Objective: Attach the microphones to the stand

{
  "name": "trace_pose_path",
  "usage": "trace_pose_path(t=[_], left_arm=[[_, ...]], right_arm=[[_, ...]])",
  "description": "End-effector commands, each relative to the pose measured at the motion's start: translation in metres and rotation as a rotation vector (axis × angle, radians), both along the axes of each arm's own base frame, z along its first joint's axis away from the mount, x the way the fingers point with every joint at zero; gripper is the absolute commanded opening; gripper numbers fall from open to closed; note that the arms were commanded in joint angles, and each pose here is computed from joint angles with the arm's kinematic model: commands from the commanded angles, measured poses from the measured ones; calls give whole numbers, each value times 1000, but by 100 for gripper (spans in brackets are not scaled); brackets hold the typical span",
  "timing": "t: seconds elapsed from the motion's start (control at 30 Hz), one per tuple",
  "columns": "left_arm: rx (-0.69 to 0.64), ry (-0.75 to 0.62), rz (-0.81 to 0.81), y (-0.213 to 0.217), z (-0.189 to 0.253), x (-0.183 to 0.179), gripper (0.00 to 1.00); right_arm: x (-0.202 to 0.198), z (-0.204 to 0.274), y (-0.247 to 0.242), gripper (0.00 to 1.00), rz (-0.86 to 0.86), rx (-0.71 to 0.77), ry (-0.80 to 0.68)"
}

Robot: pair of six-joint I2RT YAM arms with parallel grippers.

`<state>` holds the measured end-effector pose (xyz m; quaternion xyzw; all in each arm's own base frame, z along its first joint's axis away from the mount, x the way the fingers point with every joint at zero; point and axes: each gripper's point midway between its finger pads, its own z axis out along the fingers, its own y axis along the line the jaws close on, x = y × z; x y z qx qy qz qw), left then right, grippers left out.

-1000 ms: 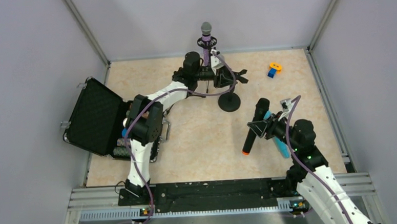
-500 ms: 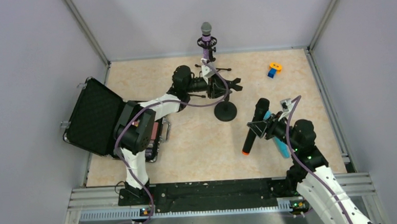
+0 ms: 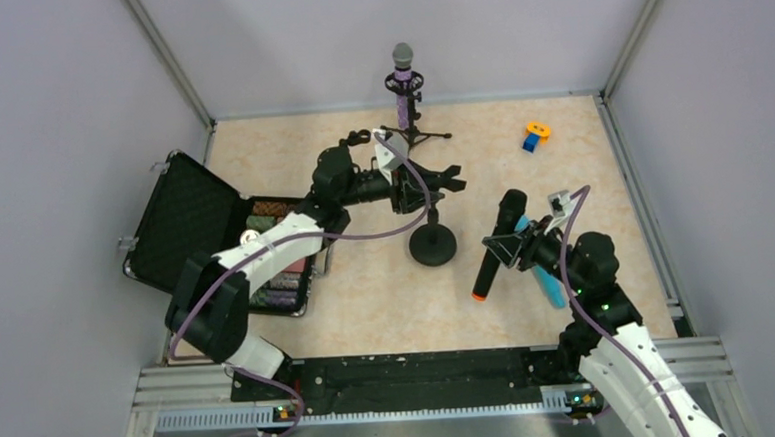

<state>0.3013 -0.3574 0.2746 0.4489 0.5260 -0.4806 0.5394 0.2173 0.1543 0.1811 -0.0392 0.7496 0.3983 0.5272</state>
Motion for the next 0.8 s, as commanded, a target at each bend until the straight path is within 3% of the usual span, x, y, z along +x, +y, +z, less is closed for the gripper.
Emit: trace_pose_path(t=[0.0,0.17,0.47,0.53,0.6,0.7,0.77], left_arm=[[-38,-67,48,12,27,-19,0],[24,-8,33,16,15,-43,0],[67,-79,-24,18,-14,-70,0],[60,-81,-38,18,-17,-75,4],[56,-85,-41,19,-20,-78,12],[62,-95,-19,22,-23,-77,43],[70,-112,3,25,-24,-74,59]], right_arm=[[2,54,4,0,15,47,-159],[2,57,4,0,15,52,-166],[0,58,6,0,23,71,-163],[0,60,6,0,23,72,-168],[0,60,6,0,24,72,-167],[0,60,6,0,26,72,-166],[0,59,6,0,26,73,-161]])
